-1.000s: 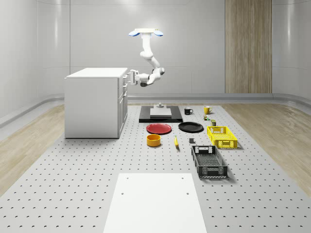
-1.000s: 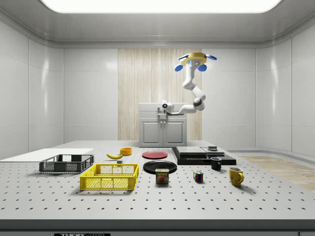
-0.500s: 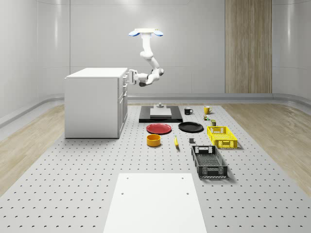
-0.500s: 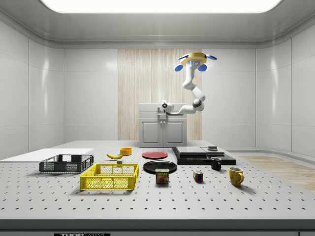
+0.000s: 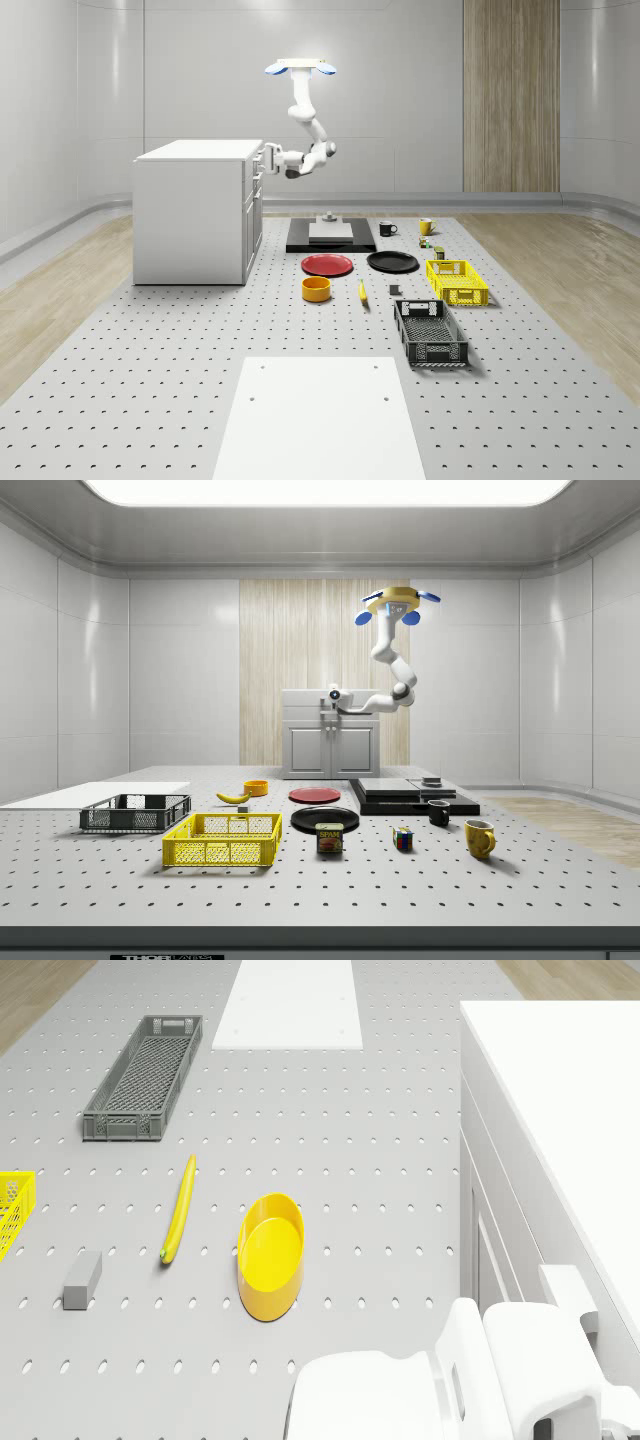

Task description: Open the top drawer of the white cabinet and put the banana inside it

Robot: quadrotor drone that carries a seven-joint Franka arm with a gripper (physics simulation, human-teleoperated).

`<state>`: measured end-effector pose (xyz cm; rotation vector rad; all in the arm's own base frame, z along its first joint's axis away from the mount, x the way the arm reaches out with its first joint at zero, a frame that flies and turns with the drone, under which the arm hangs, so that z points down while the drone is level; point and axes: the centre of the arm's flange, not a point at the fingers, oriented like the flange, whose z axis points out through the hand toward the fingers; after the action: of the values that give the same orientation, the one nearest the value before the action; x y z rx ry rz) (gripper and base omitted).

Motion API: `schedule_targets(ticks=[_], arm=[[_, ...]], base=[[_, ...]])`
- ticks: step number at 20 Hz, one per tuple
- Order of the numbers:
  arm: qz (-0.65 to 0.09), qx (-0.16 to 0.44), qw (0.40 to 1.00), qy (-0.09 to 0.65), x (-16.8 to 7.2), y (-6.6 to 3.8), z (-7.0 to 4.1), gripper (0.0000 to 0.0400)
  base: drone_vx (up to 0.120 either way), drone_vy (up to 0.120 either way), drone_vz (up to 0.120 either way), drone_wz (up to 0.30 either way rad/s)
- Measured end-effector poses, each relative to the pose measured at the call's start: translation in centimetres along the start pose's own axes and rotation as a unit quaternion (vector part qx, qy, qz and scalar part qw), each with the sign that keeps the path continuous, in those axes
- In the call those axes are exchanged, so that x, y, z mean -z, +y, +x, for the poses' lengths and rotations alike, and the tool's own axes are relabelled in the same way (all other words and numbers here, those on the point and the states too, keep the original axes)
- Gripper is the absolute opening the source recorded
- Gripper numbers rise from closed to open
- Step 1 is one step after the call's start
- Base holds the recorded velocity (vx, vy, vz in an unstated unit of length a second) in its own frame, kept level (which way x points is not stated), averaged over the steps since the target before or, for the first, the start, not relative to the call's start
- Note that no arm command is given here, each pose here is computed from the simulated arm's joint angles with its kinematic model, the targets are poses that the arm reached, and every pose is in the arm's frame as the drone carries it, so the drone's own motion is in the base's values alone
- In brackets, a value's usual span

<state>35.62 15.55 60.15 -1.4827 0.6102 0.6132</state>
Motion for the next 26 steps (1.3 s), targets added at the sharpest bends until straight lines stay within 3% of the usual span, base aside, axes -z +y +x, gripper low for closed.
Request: schedule_targets(ticks=[4,6,7,8,12,15,16,20,24,25,26], arm=[[0.000,0.000,1.000,0.000,0.0,0.0,0.0,0.0161],[-0.006,-0.018,1.000,0.005,0.0,-0.3,-0.4,0.0193],[-0.015,-0.034,0.999,0.012,0.2,-0.7,-1.1,0.0255],[-0.020,-0.033,0.999,0.016,0.4,-0.8,-1.5,0.0278],[-0.013,-0.017,1.000,0.011,0.7,-0.4,-0.7,0.0200],[-0.010,-0.012,1.000,0.008,1.7,-0.2,-0.4,0.0174],[-0.007,0.007,1.000,0.006,2.0,0.2,0.4,0.0158],[-0.003,0.003,1.000,0.003,3.8,0.1,0.2,0.0128],[-0.004,-0.005,1.000,0.003,5.9,0.1,0.1,0.0136],[-0.006,-0.014,1.000,0.004,6.5,-0.1,-0.3,0.0171],[-0.020,0.002,1.000,0.017,7.7,-0.5,-1.3,0.0239]], base=[[0.000,0.000,0.000,0.000],[0.000,0.000,0.000,0.000],[0.000,0.000,0.000,0.000],[0.000,0.000,0.000,0.000],[0.000,0.000,0.000,0.000],[0.000,0.000,0.000,0.000],[0.000,0.000,0.000,0.000],[0.000,0.000,0.000,0.000],[0.000,0.000,0.000,0.000],[0.000,0.000,0.000,0.000],[0.000,0.000,0.000,0.000]])
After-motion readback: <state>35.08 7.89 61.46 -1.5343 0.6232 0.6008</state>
